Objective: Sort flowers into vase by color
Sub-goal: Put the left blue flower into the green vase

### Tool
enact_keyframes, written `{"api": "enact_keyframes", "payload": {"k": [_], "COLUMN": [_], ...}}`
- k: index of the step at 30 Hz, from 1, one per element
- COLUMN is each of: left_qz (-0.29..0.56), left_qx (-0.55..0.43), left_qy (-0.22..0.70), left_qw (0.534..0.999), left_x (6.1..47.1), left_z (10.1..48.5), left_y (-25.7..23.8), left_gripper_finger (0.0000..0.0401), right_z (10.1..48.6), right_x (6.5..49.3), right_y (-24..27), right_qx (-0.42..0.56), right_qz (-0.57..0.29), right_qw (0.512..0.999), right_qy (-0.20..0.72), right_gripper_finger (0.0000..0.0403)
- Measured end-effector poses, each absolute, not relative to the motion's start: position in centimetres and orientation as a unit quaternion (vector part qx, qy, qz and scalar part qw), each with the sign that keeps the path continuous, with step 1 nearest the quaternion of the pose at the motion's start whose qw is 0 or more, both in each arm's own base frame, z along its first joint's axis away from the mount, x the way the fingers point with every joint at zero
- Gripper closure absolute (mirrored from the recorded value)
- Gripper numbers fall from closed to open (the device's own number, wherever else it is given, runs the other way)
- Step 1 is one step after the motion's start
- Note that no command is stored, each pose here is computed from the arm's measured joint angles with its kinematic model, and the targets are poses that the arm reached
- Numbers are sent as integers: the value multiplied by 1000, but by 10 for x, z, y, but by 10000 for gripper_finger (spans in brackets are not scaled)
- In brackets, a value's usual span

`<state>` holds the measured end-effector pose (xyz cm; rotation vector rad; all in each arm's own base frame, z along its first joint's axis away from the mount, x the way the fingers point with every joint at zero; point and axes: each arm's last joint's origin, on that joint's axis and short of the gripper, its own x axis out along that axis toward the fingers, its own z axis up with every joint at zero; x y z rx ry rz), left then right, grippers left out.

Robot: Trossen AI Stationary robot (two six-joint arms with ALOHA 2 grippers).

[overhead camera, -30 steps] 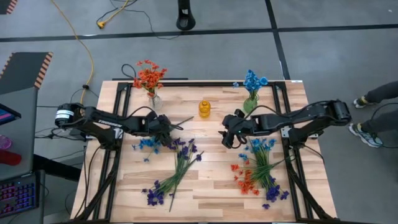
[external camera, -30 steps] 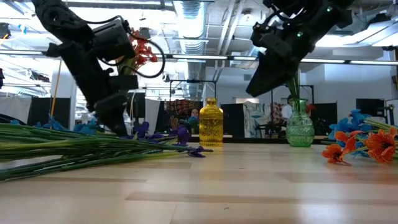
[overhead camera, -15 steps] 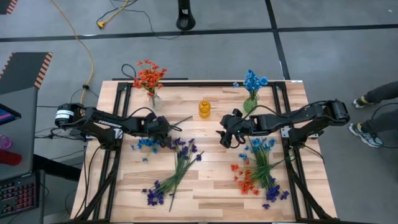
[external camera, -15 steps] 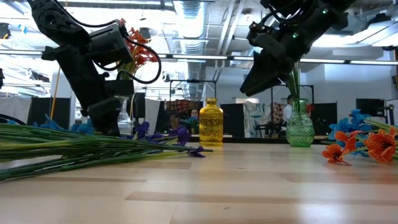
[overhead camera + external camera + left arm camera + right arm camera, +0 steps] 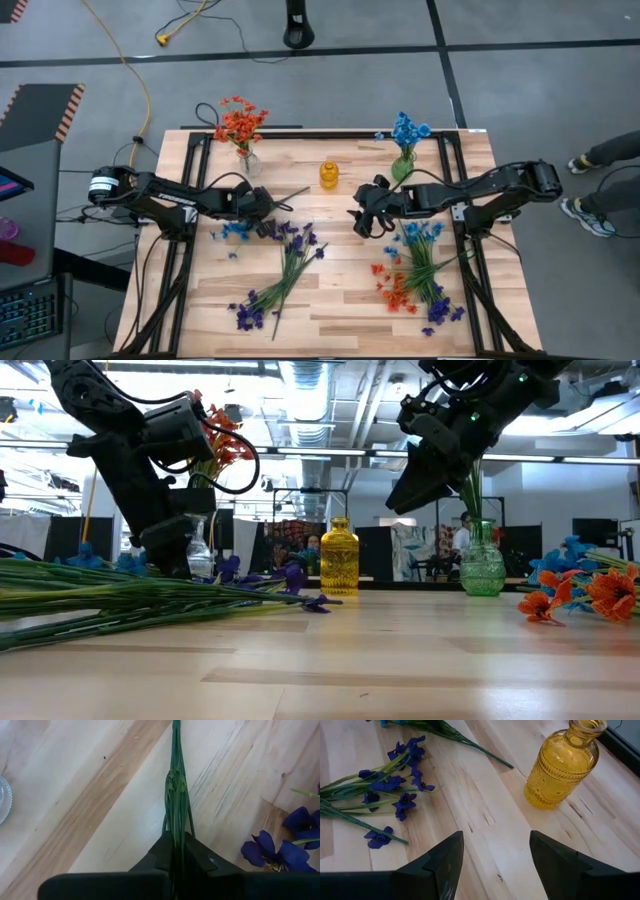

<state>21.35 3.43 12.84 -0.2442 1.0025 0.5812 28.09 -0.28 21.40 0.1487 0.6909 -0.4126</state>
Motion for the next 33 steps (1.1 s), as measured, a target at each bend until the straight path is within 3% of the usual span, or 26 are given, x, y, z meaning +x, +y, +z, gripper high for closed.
{"api": "enact_keyframes", "payload": {"k": [6,20,33], "left_qz": [258,164,118], "left_qx": [-98,30,-71], "left_qy": [459,387,355], "left_qw": [844,907,925], "left_x": [225,275,283], "left_z": [142,222,237], "left_y": [35,39,36], "left_gripper_finger": [391,390,390], "right_z": [218,236,265], "right_x": [285,297,319], "right_y": [-3,1,8], "right_qx": [44,-40,-227], "right_qz": [-183,-110,-63], "right_qw": [930,966,950], "right_qy": [317,230,206], "right_gripper_finger": [147,147,147]}}
